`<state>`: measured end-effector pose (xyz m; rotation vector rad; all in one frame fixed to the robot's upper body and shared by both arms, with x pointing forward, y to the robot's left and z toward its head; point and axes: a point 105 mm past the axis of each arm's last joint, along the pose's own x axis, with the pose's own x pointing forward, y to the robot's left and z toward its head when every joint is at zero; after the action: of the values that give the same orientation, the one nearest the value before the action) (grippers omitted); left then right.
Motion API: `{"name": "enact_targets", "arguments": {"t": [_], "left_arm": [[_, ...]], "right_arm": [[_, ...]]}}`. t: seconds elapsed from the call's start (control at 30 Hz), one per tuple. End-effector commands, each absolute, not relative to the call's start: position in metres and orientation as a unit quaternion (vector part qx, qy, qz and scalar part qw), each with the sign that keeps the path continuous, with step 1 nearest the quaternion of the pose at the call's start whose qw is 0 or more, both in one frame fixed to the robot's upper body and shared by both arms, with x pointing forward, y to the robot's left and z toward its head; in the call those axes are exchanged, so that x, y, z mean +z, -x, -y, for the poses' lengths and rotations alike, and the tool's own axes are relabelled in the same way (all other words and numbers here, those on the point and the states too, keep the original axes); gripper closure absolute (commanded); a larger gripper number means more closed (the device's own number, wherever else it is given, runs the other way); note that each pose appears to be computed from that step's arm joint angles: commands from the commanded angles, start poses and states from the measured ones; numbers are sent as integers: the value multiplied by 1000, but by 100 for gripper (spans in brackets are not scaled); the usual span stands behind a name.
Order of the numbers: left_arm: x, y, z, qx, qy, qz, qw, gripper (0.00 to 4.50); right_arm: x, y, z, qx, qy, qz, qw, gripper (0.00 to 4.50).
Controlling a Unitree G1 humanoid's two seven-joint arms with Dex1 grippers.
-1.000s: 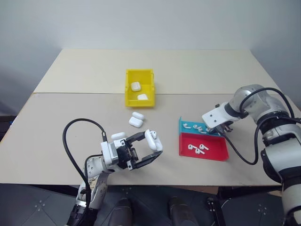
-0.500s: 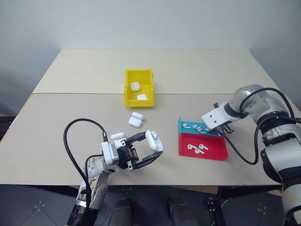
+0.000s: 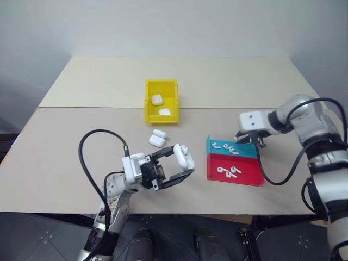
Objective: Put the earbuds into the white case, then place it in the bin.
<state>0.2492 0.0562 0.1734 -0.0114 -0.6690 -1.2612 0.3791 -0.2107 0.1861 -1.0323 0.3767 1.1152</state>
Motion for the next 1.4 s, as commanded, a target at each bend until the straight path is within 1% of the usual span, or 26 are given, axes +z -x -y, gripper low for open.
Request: {"name": "enact_targets", "arguments": {"t": [0.03, 0.07, 0.13, 0.2, 0.23, 0.3, 0.37, 0.43, 0.57, 0.7, 0.93, 1.1, 1.4], "left_arm": [[190, -249, -51, -587, 30, 323, 742, 172], [195, -249, -49, -591, 39, 327, 736, 172], [204, -248, -44, -599, 58, 333, 726, 172], [210, -247, -40, -610, 75, 332, 716, 172], [212, -247, -39, -614, 80, 332, 712, 172], [215, -247, -37, -623, 88, 328, 704, 172], [218, -246, -34, -632, 94, 332, 694, 172], [222, -246, -31, -642, 99, 333, 683, 172], [227, -244, -29, -660, 104, 330, 667, 172], [231, -242, -28, -666, 110, 333, 658, 172], [233, -238, -29, -667, 113, 340, 653, 172], [233, -237, -29, -666, 115, 341, 653, 172], [234, -235, -27, -659, 119, 347, 657, 172]], "right_arm": [[253, -350, 206, 476, 371, -68, 795, 345], [268, -336, 204, 472, 324, -37, 819, 345], [293, -304, 202, 465, 242, 25, 852, 345], [312, -269, 195, 466, 153, 86, 867, 345], [316, -258, 190, 467, 127, 99, 869, 345], [321, -233, 173, 498, 60, 139, 854, 345], [318, -212, 157, 520, 29, 162, 838, 345], [311, -201, 143, 525, 7, 169, 834, 345], [307, -187, 126, 545, -23, 170, 821, 345], [308, -181, 116, 566, -31, 168, 806, 345], [304, -180, 106, 594, -45, 171, 785, 345], [295, -186, 102, 597, -47, 157, 785, 345], [284, -188, 101, 600, -35, 135, 788, 345]]}}
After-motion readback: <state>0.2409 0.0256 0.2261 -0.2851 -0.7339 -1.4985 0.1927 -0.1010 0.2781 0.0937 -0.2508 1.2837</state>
